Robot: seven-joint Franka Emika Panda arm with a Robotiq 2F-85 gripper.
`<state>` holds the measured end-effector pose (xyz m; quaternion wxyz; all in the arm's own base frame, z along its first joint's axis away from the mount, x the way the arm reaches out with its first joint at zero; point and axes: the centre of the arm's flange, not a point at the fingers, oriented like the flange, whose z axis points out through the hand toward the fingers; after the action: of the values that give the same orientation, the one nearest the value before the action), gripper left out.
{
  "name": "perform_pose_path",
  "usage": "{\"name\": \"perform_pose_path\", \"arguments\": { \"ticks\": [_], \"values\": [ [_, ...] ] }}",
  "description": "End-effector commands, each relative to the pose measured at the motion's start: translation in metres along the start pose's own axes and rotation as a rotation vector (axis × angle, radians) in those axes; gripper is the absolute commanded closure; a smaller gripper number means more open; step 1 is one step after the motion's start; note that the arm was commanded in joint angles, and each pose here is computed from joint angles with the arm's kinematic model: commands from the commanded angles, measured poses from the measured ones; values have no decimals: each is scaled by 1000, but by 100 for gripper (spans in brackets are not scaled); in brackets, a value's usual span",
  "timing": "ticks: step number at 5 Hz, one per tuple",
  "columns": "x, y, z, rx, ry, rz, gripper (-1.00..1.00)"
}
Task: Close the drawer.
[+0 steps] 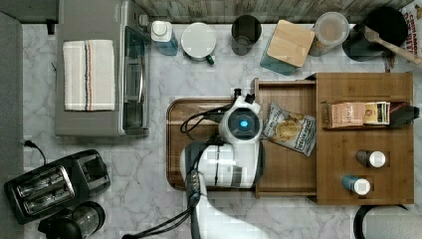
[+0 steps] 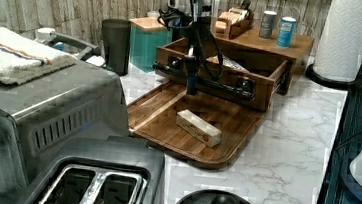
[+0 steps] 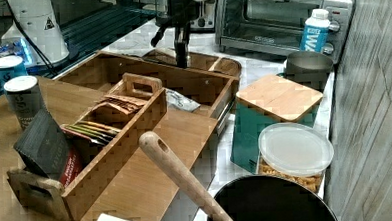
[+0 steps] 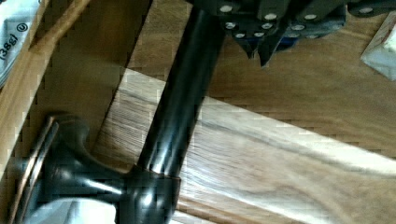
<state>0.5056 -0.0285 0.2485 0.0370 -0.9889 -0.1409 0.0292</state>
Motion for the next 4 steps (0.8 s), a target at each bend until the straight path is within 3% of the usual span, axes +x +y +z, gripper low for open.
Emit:
{"name": "perform_pose_path", "arguments": {
  "ticks": [1,2,3,4],
  "values": [
    [-34,139,-85,-119,41,352,100],
    [-57,182,-99,-172,42,339,100],
    [-78,244,-80,-203,150,292,100],
    [-92,296,-98,-234,119,286,100]
  ]
}}
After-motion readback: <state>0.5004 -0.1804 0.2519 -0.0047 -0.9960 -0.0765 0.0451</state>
